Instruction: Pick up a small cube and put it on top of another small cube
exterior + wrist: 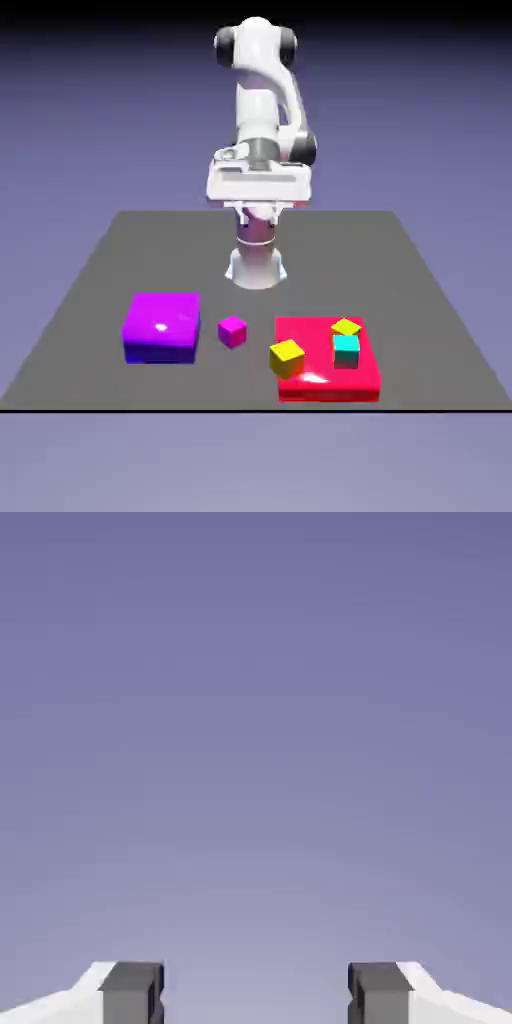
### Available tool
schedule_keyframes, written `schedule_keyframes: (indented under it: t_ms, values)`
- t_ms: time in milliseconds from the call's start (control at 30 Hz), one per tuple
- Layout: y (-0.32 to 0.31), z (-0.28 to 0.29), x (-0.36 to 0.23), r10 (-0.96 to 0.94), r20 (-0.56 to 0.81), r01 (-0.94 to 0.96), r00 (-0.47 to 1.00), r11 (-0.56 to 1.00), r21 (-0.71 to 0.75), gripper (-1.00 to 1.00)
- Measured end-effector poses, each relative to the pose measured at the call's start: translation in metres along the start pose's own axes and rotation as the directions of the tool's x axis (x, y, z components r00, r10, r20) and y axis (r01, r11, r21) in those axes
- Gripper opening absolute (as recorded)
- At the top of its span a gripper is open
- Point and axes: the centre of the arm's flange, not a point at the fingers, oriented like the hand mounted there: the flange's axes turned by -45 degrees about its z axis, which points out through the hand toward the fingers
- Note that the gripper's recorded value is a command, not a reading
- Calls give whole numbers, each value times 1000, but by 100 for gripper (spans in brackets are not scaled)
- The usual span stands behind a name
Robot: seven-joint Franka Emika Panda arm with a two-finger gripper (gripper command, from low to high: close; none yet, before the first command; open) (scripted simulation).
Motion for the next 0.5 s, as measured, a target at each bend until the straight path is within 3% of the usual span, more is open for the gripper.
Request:
schedule_keyframes:
  t_ms: [500]
  values:
    - [1,31,-36,-285,269,314,920,947,-69,0]
